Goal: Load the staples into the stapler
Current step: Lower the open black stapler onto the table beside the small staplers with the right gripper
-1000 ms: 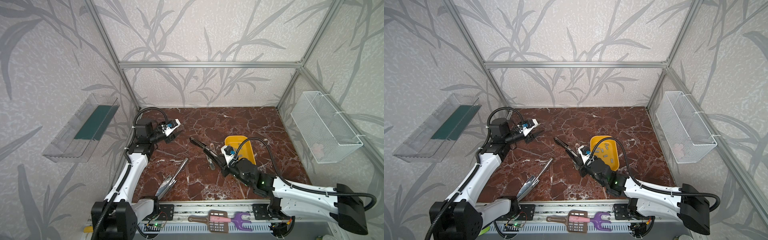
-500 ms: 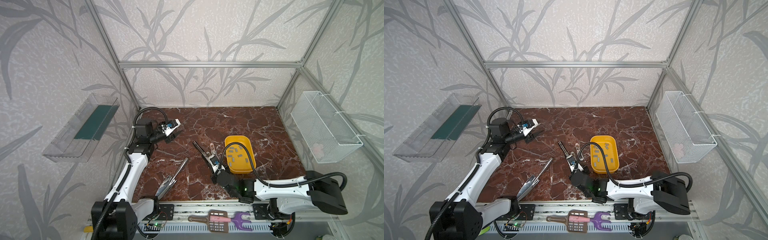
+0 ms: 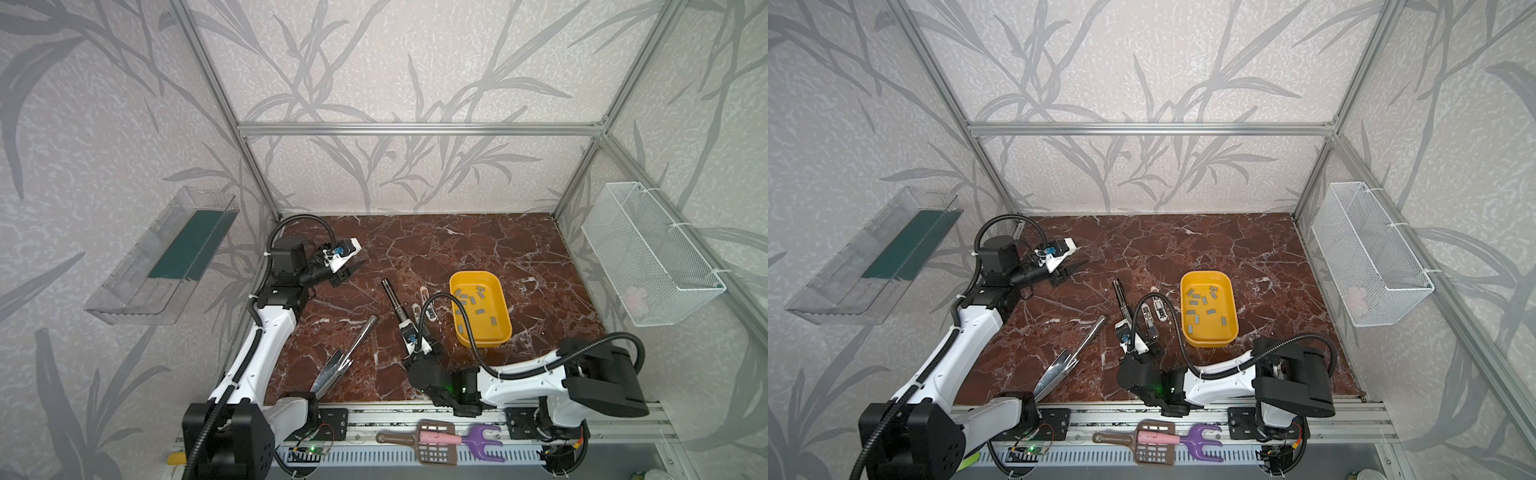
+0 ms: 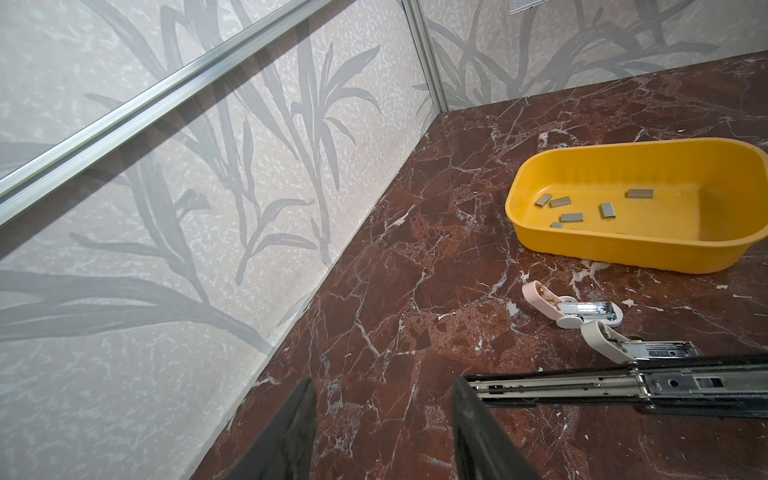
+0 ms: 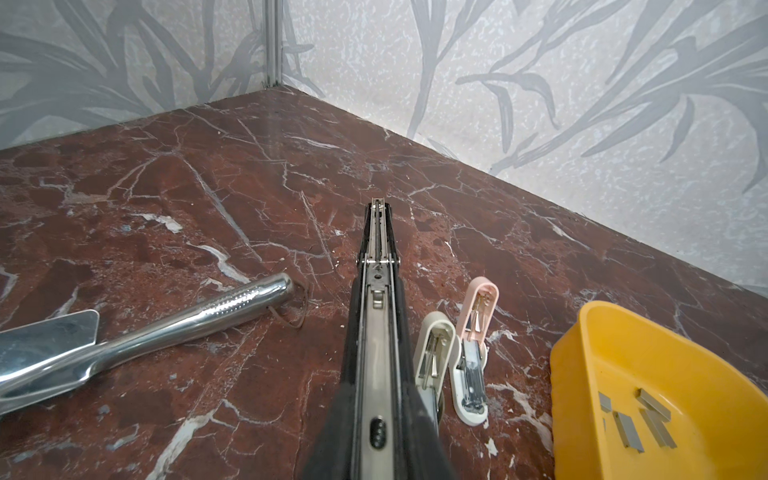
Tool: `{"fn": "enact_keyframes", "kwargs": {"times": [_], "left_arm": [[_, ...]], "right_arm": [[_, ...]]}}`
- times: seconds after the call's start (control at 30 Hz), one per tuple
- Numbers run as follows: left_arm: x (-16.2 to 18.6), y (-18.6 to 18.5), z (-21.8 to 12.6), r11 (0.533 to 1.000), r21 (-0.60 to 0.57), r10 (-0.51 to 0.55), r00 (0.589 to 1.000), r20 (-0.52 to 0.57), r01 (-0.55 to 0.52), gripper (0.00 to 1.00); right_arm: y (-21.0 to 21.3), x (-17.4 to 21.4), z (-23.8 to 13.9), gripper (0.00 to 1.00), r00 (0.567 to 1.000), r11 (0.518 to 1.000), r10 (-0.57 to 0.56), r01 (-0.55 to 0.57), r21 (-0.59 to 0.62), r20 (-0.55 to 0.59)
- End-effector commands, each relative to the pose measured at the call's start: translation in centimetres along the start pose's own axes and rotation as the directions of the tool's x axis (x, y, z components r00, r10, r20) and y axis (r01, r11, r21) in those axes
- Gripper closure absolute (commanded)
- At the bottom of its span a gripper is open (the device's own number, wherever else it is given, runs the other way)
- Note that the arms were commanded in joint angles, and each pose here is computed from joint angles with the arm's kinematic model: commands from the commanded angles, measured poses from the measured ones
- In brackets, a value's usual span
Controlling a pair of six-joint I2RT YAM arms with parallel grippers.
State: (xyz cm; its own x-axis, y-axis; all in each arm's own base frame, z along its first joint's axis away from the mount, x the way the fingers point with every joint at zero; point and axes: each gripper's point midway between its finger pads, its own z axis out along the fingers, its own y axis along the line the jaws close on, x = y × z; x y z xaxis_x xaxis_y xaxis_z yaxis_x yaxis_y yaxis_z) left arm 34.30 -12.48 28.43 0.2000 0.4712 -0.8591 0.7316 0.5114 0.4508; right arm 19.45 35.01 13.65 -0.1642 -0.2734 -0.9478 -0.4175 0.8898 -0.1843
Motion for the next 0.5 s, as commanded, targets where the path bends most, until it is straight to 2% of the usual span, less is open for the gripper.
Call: {"fn": "enact_keyframes", "kwargs": {"times": [0.0, 0.47], "left_arm": [[-0.7, -0.4, -0.3, 1.0, 0.009, 0.023, 1.0, 0.021, -0.023, 0.47], [-0.9, -0.5, -0.3, 1.0, 0.016, 0.026, 0.999, 0.027, -0.027, 0.47]], "right_arm": [[-0.8, -1.8, -0.1, 1.0, 0.987, 0.987, 0.143, -0.148, 0.068, 0.071], [0.3, 2.4, 1.5, 1.0, 0.991, 0.986, 0.132, -0.133, 0.105, 0.015]]}}
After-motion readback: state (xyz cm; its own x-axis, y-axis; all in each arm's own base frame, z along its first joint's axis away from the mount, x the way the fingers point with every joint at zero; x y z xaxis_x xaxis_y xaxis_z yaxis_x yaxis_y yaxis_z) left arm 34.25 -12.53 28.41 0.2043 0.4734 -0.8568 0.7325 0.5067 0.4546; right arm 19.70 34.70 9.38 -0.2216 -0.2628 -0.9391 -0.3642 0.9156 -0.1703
